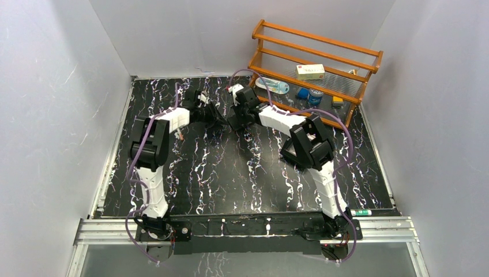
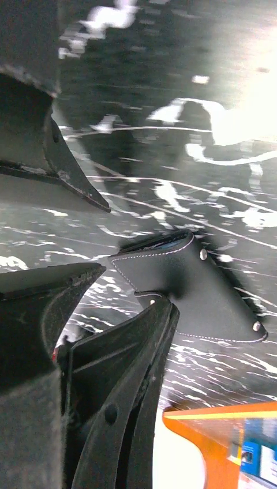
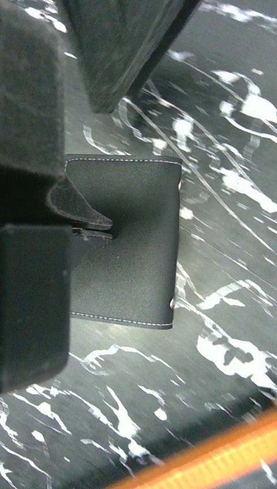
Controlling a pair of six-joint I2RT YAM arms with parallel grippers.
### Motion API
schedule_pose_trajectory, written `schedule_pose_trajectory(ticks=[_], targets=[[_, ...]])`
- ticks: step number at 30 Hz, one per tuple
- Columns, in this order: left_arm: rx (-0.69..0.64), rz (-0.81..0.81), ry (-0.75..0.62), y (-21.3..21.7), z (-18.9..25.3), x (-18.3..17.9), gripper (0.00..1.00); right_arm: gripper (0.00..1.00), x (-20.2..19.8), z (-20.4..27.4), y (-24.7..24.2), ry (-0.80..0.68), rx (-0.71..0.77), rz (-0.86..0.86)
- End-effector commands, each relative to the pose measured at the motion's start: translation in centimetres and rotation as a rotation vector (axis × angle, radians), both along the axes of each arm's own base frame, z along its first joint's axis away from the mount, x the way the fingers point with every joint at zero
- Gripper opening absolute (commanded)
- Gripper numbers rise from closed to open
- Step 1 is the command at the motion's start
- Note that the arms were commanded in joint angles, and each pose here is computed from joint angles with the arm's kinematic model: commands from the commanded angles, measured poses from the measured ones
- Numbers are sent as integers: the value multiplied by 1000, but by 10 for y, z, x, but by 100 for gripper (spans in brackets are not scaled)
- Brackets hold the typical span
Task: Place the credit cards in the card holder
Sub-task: Move the card holder to the center of the board, then unfold the card holder at the center of the board.
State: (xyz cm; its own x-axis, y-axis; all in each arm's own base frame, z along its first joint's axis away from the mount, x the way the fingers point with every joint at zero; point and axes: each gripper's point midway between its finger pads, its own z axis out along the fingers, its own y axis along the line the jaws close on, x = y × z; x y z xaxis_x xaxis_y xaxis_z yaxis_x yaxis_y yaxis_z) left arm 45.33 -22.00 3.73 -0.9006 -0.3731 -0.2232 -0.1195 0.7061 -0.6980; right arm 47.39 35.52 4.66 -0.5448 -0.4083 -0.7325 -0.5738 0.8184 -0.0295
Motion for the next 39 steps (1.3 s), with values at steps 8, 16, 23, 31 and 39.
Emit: schedule_pose_trajectory(ticks=[8,16,23,31,39], targets=[[45,-59,-43,17,75,-89,38,0,-130,69,-5,95,236,250],[41,-257,-96,-8,82,-154,44,0,-205,104,-33,93,407,324],[-71,-427,-160,-37,90,-191,53,0,-220,134,-38,38,490,353],[-86,-410,-167,-44,74,-199,63,0,-222,132,-39,44,490,355],[-47,-295,-54,-31,44,-210,57,0,-237,142,-36,67,555,399]])
